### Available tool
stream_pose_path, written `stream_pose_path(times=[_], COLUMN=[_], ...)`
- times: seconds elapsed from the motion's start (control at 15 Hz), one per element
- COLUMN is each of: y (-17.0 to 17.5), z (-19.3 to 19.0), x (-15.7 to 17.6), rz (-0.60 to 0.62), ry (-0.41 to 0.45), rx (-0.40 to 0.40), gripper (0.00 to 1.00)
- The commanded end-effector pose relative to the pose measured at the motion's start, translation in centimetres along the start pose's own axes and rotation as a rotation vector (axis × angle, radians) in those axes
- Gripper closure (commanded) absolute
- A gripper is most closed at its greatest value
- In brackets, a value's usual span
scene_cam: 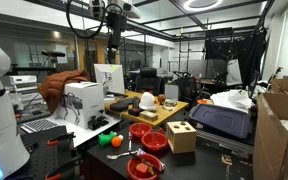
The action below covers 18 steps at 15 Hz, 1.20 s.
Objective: Move the red block to the red bowl on the left.
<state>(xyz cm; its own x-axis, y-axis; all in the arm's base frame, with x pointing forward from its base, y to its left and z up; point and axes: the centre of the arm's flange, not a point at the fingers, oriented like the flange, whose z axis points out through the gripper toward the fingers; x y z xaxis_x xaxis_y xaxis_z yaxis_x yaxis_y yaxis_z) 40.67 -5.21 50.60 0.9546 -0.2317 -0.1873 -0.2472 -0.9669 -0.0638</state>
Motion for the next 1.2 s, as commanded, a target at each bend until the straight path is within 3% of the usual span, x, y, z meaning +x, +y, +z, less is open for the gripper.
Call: stream_pose_path(times=[0.0,0.33,0.87,1.13], y=[0.0,0.0,0.0,0.8], z=[0.0,0.4,3.7,7.3], x=[0.0,0.6,5.7,8.0], rz=[0.000,0.001,-0.011,-0.125], ry=[0.000,-0.001,0.044,0.022], rx=[0.000,-0.035,-0.010,-0.010], gripper=[0.00,0.00,0.00,0.00])
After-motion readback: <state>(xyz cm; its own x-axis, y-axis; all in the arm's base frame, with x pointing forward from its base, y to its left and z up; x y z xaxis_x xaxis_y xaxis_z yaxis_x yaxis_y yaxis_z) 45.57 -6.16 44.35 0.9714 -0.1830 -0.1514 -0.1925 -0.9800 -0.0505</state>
